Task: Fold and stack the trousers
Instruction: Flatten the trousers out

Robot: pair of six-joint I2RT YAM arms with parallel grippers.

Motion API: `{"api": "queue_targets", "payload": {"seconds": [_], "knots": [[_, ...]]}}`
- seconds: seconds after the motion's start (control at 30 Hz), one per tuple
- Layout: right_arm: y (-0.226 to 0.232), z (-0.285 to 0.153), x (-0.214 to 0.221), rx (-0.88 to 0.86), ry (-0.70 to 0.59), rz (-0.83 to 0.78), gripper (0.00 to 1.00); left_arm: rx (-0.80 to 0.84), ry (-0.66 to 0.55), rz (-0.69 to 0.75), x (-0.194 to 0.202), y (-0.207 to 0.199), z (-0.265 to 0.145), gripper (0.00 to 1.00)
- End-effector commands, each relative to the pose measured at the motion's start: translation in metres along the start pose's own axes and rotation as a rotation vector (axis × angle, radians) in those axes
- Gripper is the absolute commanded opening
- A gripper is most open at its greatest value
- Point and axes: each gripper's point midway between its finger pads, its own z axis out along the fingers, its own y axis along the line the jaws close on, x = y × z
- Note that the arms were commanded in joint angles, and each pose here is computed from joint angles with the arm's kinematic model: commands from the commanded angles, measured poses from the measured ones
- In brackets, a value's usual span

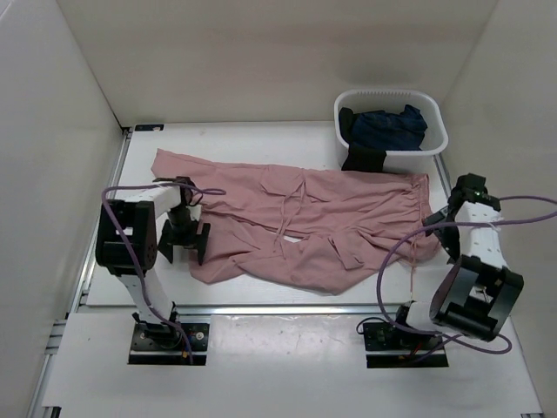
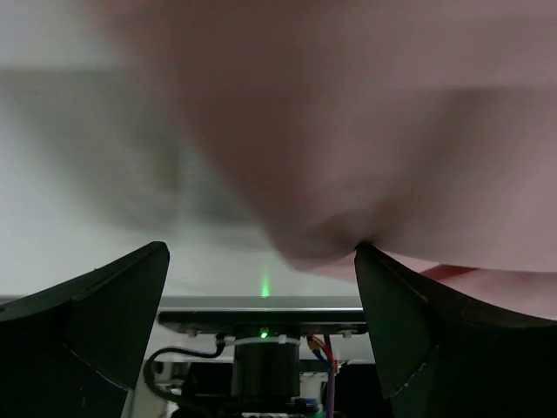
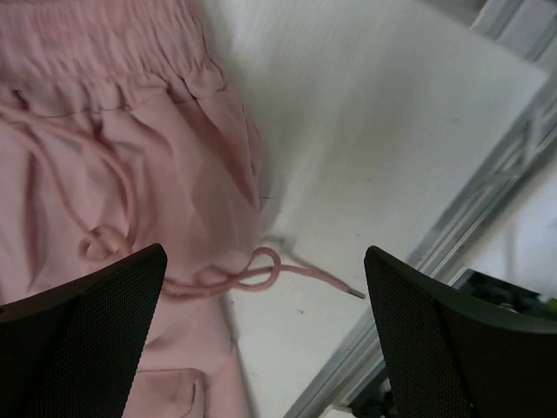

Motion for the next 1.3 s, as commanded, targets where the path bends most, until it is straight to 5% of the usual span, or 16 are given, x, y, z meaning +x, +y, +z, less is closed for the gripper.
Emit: {"api": "queue_targets", "payload": {"seconds": [0.0,0.17,0.2,0.23,0.27,0.3,0.33,0.43,0.57,0.73,0.9,1.03,1.1,1.13,1.17,1.27], "knots": [[0.028,0.024,0.002,-0.116,0.039,0.094,0.99,0.058,-0.048,0.043,-0.013,-0.022,0.014,1.0],[0.051,0.055,0.014,-0.146,0.144,0.082,0.94,0.105,0.055,0.086,0.002,-0.042,0.045,0.9],[0.049,0.06,0.015,-0.124,0.146,0.079,0.84,0.105,0.059,0.086,0.001,-0.042,0.049,0.77],[0.046,0.065,0.017,-0.1,0.152,0.075,0.76,0.105,0.068,0.086,0.002,-0.042,0.051,0.35],[0.046,0.065,0.017,-0.1,0.152,0.075,0.66,0.094,0.076,0.086,0.005,-0.04,0.053,0.14],[0.042,0.065,0.018,-0.083,0.156,0.072,0.56,0.079,0.053,0.087,0.001,-0.038,0.051,0.14],[0.042,0.063,0.018,-0.083,0.155,0.081,0.28,0.058,0.049,0.088,0.004,-0.034,0.05,0.14],[0.025,0.049,0.026,-0.048,0.152,0.101,0.0,-0.131,-0.073,0.003,-0.006,0.02,0.023,0.14],[0.009,0.007,0.03,-0.097,0.097,0.157,0.0,-0.412,-0.331,-0.319,-0.003,0.128,-0.059,0.14],[-0.005,-0.04,0.041,-0.188,0.06,0.224,0.0,-0.505,-0.457,-0.489,0.01,0.173,-0.133,0.14],[-0.001,-0.031,0.062,-0.216,0.123,0.227,0.0,-0.508,-0.417,-0.48,0.017,0.172,-0.134,0.14],[-0.021,-0.028,0.062,-0.13,0.078,0.25,0.0,-0.471,-0.216,-0.439,0.061,0.154,-0.069,0.14],[-0.031,-0.021,0.073,-0.093,0.083,0.272,0.0,-0.439,-0.155,-0.428,0.078,0.143,-0.039,0.24],[-0.034,-0.017,0.079,-0.083,0.092,0.269,0.0,-0.416,-0.08,-0.416,0.099,0.133,-0.014,0.48],[-0.036,-0.011,0.081,-0.07,0.09,0.28,0.0,-0.401,-0.07,-0.412,0.102,0.129,-0.005,0.55],[-0.039,-0.001,0.09,-0.051,0.107,0.284,0.0,-0.345,-0.13,-0.476,0.096,0.13,-0.009,0.66]]}}
